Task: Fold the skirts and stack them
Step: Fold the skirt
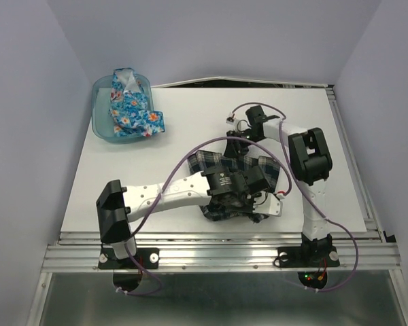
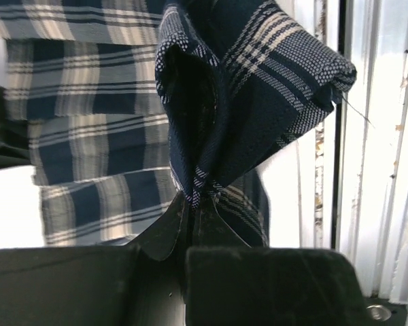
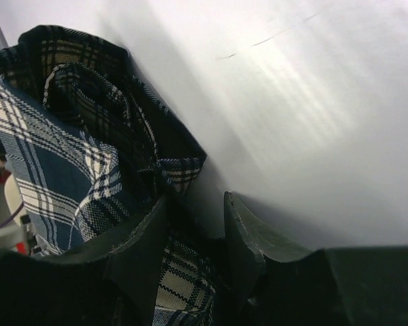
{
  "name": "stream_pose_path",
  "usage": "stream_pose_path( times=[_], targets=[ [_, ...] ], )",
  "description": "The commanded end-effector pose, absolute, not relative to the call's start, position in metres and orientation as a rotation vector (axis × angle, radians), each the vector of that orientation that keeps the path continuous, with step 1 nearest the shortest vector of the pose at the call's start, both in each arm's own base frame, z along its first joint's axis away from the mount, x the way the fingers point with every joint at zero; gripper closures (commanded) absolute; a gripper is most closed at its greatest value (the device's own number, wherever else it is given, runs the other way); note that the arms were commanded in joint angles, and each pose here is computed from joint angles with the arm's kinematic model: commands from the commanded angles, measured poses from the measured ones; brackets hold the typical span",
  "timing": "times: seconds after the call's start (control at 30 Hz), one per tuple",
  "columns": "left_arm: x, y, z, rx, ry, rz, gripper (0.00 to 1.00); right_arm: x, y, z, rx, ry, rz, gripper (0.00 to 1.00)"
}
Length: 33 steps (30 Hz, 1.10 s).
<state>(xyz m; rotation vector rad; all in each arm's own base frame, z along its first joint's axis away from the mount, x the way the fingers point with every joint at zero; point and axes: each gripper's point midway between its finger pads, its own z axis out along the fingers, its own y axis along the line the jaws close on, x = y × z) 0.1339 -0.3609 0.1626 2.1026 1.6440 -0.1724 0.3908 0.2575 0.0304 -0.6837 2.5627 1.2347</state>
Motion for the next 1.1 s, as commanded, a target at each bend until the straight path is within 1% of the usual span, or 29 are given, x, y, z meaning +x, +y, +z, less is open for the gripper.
stream_pose_path(
  times=[0.0, 0.27, 0.53, 0.6, 0.7, 0.83, 0.93, 1.07],
  targets=[
    [0.165, -0.363, 0.19, 2.084, 1.575, -0.072, 1.0, 0.354, 0.266, 0.02, -0.762, 2.631, 1.254, 0.55],
    [0.22, -0.365, 0.203, 2.008, 1.545, 0.055, 1.0, 0.316, 0.29, 0.032, -0.807, 2.616, 1.386, 0.55],
    [0.264, -0.358, 0.204, 1.887, 1.534, 0.151, 1.0, 0.3, 0.296, 0.039, -0.795, 2.593, 1.504, 0.56],
    [0.273, -0.361, 0.213, 1.827, 1.492, 0.166, 1.0, 0.299, 0.298, 0.041, -0.791, 2.586, 1.531, 0.56],
    [0.277, -0.362, 0.206, 1.807, 1.458, 0.184, 1.0, 0.3, 0.3, 0.043, -0.784, 2.58, 1.559, 0.56],
    [0.28, -0.36, 0.185, 1.821, 1.47, 0.201, 1.0, 0.301, 0.302, 0.044, -0.779, 2.576, 1.577, 0.56],
    [0.29, -0.353, 0.165, 1.792, 1.472, 0.25, 1.0, 0.3, 0.304, 0.045, -0.771, 2.574, 1.604, 0.56],
    [0.304, -0.356, 0.159, 1.699, 1.448, 0.274, 1.0, 0.299, 0.304, 0.043, -0.766, 2.579, 1.619, 0.56]
  ],
)
